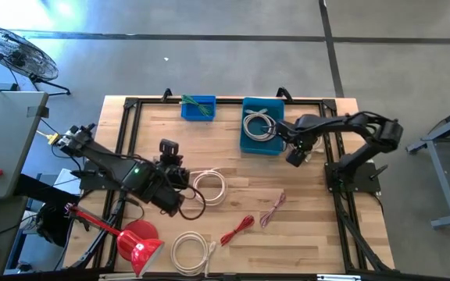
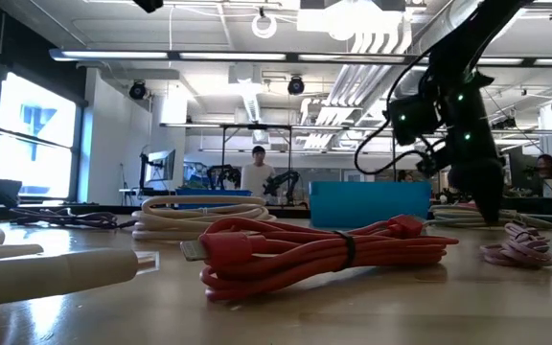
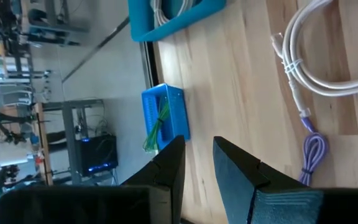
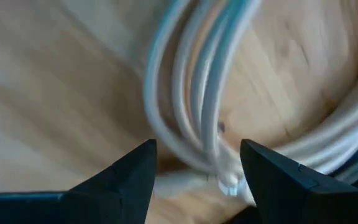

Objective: Pick & Place USB Port
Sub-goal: Put the white HDMI cable into the dark blue bin, then put the pink charger cable into the blue bin

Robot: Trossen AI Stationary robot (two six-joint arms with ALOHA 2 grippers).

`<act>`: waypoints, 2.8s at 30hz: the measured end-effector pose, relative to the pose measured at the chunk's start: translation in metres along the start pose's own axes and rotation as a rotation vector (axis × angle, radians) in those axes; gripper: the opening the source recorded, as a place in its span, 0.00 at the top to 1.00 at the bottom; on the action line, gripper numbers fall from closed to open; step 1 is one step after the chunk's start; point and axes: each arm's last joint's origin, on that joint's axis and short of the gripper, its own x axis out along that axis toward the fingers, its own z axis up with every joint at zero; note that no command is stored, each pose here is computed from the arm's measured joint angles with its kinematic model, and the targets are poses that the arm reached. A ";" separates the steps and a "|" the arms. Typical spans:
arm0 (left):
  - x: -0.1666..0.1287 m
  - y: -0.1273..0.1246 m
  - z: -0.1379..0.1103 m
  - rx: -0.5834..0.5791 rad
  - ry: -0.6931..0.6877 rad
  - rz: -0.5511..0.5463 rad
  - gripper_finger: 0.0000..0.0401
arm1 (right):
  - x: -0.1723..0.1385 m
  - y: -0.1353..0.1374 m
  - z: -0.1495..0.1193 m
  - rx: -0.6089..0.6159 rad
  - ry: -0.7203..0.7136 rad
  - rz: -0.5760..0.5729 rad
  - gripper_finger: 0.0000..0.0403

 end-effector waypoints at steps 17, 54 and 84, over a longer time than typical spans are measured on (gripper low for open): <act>0.025 -0.031 -0.013 0.031 0.087 0.031 0.80 | 0.009 0.003 0.010 -0.103 -0.034 0.054 0.94; 0.063 -0.080 -0.005 0.014 -0.068 0.013 0.80 | -0.164 0.041 0.070 -0.383 -0.517 0.130 0.95; 0.063 -0.080 -0.005 0.009 -0.071 -0.005 0.80 | -0.183 0.080 0.025 -0.746 -0.510 0.247 0.39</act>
